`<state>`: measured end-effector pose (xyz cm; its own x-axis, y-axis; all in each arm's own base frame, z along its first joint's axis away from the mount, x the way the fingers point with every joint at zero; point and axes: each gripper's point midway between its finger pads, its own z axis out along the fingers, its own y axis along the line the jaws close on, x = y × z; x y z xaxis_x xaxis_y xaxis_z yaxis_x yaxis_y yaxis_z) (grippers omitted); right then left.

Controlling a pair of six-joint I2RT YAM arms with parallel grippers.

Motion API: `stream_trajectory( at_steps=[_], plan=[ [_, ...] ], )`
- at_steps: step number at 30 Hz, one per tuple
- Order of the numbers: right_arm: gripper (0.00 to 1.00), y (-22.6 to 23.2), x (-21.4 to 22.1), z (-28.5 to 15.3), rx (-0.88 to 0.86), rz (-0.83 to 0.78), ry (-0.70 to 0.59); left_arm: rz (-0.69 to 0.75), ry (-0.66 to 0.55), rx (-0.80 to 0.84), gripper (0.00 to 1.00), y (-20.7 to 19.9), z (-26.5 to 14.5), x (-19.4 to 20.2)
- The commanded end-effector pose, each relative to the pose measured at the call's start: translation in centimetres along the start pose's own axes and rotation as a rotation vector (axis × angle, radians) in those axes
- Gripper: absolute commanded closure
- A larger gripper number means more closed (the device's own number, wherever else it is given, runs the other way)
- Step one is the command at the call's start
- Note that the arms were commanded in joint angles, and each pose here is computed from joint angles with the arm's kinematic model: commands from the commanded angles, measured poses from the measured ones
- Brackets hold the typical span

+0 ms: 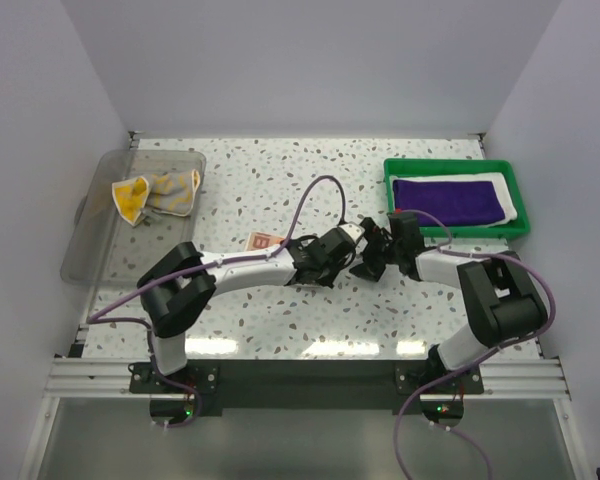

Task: Fold and stack the towels
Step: Neatly place the folded towel into the bin

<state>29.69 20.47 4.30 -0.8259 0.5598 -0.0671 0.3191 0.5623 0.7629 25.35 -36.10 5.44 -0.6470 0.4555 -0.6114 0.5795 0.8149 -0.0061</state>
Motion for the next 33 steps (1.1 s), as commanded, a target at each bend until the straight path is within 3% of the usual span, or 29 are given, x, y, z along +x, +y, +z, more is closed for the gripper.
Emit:
stream_trajectory(
  at_steps=[1,10,13,16,17,19,20,22,23,26,31,33],
  plan=[
    [0.05,-1.9,1.4,1.3,0.043,0.073,0.028,-0.07,-0.118,0.042,1.0,-1.0,-1.5,-3.8],
    [0.2,-0.5,1.7,1.9,0.039,0.031,0.045,-0.097,-0.131,0.05,1.0,-1.7,-0.4,-4.8],
    [0.33,0.1,1.6,1.9,0.04,0.005,0.047,-0.096,-0.134,0.051,1.0,-1.8,0.0,-4.9],
    [0.56,1.0,0.6,1.5,0.048,-0.04,0.02,-0.092,-0.125,0.053,0.98,-1.9,0.3,-4.8],
    [0.7,1.3,0.4,1.4,0.051,-0.053,0.014,-0.092,-0.123,0.055,0.86,-2.0,0.3,-4.8],
    [0.82,2.3,-0.1,1.3,0.04,-0.091,0.007,-0.091,-0.119,0.057,0.75,-2.0,0.3,-4.6],
    [0.91,2.6,-0.4,1.2,0.04,-0.104,0.003,-0.091,-0.121,0.059,0.63,-2.0,0.1,-4.7],
    [0.97,3.8,-1.2,1.0,0.047,-0.154,-0.004,-0.095,-0.135,0.061,0.49,-1.9,-0.4,-4.9],
    [1.0,4.2,-1.6,0.9,0.053,-0.172,-0.011,-0.097,-0.153,0.05,0.32,-1.5,-1.1,-5.3],
    [1.0,5.7,-3.2,0.3,0.09,-0.27,-0.033,-0.125,-0.196,0.022,0.11,0.3,-2.8,-6.3],
    [1.0,8.4,-6.8,-1.5,0.198,-0.497,-0.045,-0.207,-0.257,0.004,0.05,4.9,-5.9,-7.9],
    [1.0,7.4,-8.1,-2.5,0.282,-0.525,-0.021,-0.223,-0.27,-0.053,0.04,8.1,-7.2,-7.8]
  ],
)
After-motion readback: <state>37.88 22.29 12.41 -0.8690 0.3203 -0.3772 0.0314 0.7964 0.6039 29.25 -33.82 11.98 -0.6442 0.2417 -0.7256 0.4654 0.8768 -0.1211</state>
